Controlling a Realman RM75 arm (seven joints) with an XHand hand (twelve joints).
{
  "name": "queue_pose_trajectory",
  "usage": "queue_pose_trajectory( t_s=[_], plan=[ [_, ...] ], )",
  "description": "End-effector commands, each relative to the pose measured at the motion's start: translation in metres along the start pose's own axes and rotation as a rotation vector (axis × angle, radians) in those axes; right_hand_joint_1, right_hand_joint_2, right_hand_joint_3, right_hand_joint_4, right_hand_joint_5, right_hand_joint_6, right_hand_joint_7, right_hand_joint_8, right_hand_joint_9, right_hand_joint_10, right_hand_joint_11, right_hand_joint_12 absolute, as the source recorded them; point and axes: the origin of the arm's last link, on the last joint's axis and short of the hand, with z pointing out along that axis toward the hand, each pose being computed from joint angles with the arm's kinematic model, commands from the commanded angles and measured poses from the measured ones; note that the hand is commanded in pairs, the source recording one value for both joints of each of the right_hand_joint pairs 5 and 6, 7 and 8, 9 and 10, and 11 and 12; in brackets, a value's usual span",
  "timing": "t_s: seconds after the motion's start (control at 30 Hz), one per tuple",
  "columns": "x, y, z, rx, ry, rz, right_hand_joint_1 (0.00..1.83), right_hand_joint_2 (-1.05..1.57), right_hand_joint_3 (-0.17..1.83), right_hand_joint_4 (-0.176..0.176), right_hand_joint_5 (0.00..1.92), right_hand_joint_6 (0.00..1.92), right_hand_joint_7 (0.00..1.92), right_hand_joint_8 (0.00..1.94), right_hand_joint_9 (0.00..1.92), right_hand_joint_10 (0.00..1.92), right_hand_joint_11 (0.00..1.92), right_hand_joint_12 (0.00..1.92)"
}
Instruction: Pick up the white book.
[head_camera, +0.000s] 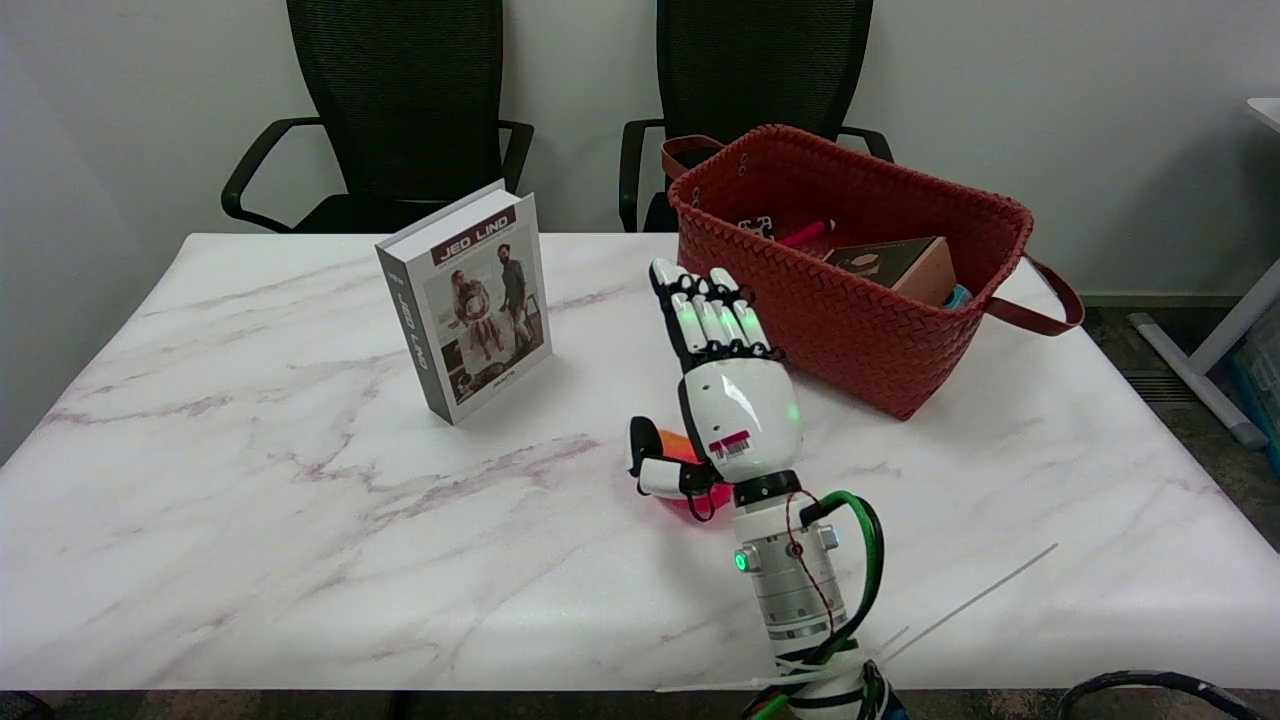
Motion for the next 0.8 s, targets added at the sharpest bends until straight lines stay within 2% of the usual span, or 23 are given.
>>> queue_pose_trajectory(
  t_s=[0.03,0.33,0.67,0.8],
  plan=[
    [-0.002,0.016,0.044,0.085,-0.029,-0.001,1.23,0.44,1.13,0.000,0.07,0.07,0.19,0.19,0.20,0.20,0.13,0.13],
    [0.019,0.054,0.086,0.118,-0.052,-0.094,1.25,0.42,1.15,0.000,0.07,0.07,0.22,0.22,0.19,0.19,0.15,0.15],
    [0.040,0.110,0.130,0.094,-0.168,-0.155,1.28,0.38,1.21,0.000,0.07,0.07,0.24,0.24,0.20,0.20,0.16,0.16],
    [0.048,0.116,0.153,0.111,-0.210,-0.180,1.28,0.37,1.22,0.000,0.07,0.07,0.26,0.26,0.21,0.21,0.17,0.17]
  ],
)
